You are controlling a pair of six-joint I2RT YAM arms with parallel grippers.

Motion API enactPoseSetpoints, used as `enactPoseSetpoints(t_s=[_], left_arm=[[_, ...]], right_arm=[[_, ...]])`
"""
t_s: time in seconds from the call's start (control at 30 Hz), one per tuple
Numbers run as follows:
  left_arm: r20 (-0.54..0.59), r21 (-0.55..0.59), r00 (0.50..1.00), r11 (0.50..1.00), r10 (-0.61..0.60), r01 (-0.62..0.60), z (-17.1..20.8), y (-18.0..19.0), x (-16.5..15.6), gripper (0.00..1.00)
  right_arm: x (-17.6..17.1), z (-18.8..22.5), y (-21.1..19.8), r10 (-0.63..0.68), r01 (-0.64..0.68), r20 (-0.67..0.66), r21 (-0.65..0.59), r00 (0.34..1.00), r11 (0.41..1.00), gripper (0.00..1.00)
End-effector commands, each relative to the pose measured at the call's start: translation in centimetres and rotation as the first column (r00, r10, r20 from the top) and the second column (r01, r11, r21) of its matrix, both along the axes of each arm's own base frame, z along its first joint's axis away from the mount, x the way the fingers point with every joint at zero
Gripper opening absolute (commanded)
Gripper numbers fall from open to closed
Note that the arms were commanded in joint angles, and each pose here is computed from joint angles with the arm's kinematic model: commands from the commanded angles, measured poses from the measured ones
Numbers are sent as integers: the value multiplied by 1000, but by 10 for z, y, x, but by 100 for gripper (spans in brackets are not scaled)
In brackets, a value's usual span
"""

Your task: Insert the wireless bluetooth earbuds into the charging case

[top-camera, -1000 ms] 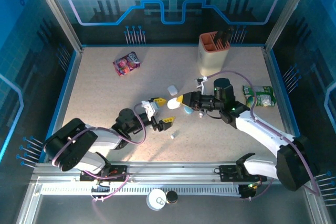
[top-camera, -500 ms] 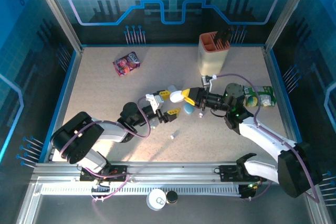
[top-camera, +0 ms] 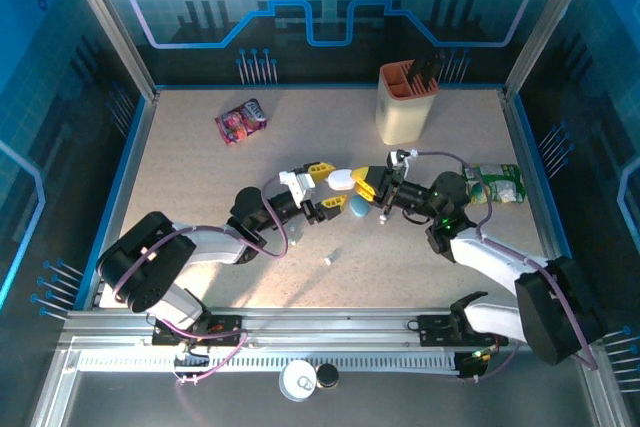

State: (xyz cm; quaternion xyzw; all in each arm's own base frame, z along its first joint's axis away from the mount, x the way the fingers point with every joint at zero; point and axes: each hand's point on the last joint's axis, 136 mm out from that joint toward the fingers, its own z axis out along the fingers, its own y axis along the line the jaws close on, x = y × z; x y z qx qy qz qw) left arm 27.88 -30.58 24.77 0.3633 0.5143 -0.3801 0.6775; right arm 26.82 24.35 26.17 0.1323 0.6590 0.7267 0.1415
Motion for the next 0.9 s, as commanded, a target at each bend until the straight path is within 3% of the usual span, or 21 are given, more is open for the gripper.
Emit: enactPoseSetpoints(t_s=[0.0,0.17,0.53,0.77,0.87], left_arm=[[72,-23,996,999,-46,48,19,-7,-6,65],[70,-19,995,997,-76,77,18,-12,-8,63],[35,-33,992,992,-123,124,19,-17,-10,45],[22,-32,989,989,-144,145,17,-19,-11,42],[18,-33,989,988,-150,151,17,-20,-12,50]], right_arm=[[5,14,-7,-31,29,32,62,999,998,19],[6,11,-6,-26,24,22,68,999,997,19],[6,3,-6,-22,21,10,53,1000,998,19],[7,-1,-6,-21,21,4,44,1000,999,19],[8,-3,-6,-24,24,2,39,1000,999,19]])
